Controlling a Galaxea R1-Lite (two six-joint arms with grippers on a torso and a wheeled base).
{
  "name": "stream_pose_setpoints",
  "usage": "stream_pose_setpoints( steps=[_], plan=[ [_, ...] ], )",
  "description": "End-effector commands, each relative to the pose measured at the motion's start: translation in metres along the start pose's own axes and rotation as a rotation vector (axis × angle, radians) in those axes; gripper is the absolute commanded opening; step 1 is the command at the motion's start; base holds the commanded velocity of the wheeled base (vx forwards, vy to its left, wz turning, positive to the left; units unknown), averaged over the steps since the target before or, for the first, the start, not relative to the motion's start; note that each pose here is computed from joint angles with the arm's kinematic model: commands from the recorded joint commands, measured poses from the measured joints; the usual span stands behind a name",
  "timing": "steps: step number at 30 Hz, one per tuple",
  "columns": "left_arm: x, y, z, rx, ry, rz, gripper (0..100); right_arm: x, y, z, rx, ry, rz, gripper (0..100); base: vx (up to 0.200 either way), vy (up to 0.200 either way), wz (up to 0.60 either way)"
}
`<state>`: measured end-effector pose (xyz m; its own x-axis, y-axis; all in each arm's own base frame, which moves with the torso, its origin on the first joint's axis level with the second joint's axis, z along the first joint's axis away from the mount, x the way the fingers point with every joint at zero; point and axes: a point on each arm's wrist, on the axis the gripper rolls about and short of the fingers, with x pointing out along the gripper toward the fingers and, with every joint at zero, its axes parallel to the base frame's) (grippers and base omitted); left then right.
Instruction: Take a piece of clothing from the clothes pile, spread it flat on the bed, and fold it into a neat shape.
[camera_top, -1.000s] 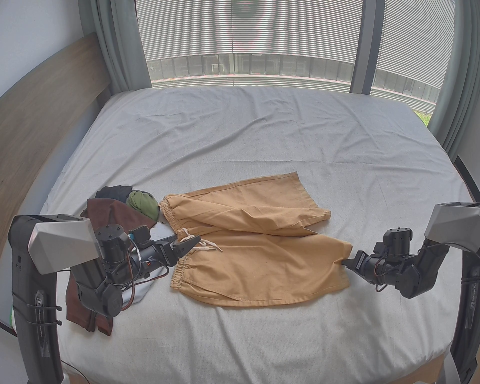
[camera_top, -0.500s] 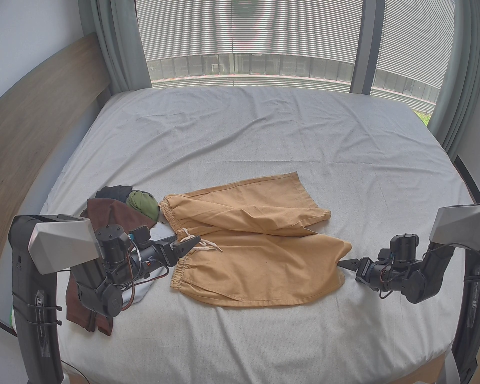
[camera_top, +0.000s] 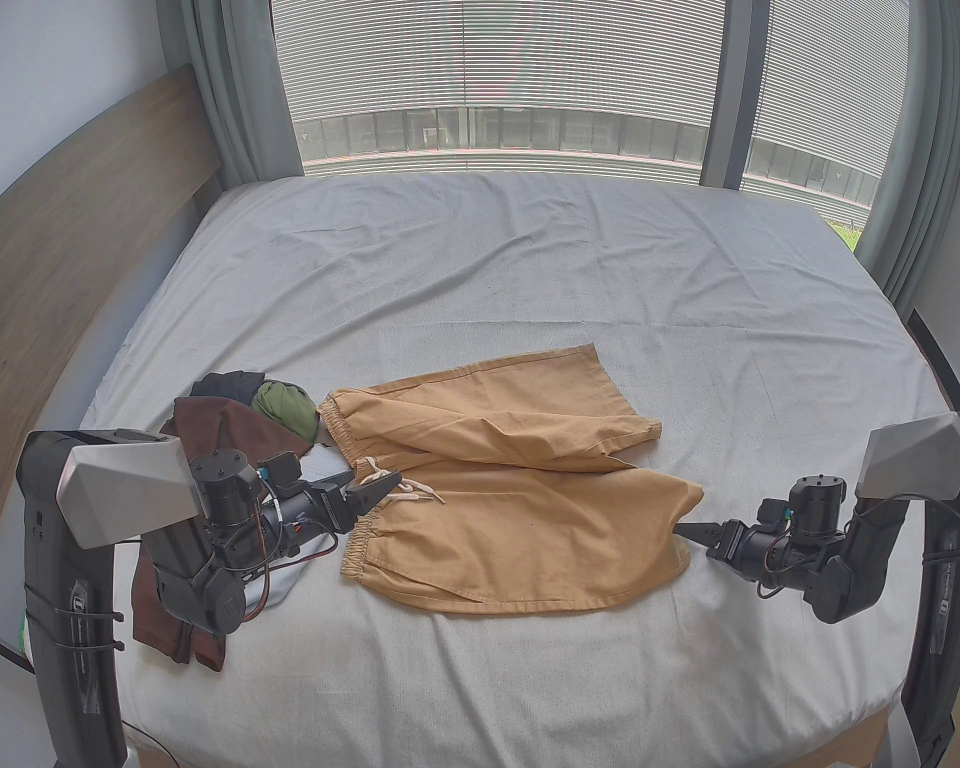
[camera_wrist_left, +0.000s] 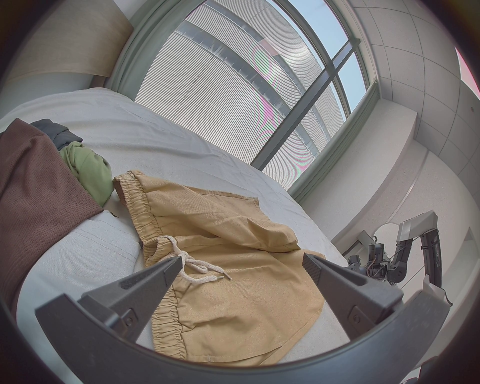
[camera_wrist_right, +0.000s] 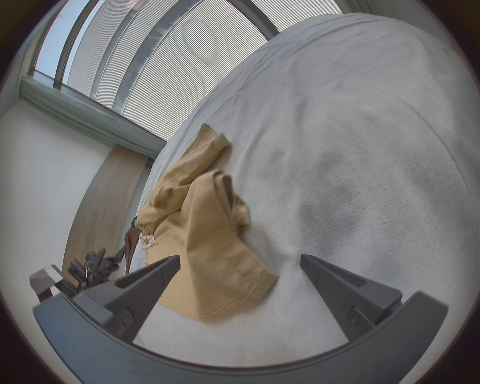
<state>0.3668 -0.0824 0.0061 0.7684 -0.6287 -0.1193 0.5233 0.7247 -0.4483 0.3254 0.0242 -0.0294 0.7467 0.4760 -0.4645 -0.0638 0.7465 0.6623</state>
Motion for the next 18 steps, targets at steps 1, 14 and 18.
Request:
stream_pose_setpoints(
  steps=[1, 14, 18],
  plan=[
    [0.0, 0.0, 0.0, 0.0, -0.001, 0.001, 100, 0.011, 0.002, -0.009, -0.028, 0.038, 0.009, 100, 0.0, 0.0, 0.0],
    [0.0, 0.0, 0.002, 0.002, -0.005, -0.001, 100, 0.028, 0.015, -0.007, -0.033, 0.1, 0.014, 100, 0.0, 0.0, 0.0],
    [0.0, 0.0, 0.002, 0.002, -0.005, -0.001, 100, 0.021, 0.016, -0.013, -0.03, 0.114, 0.008, 100, 0.0, 0.0, 0.0]
  ],
)
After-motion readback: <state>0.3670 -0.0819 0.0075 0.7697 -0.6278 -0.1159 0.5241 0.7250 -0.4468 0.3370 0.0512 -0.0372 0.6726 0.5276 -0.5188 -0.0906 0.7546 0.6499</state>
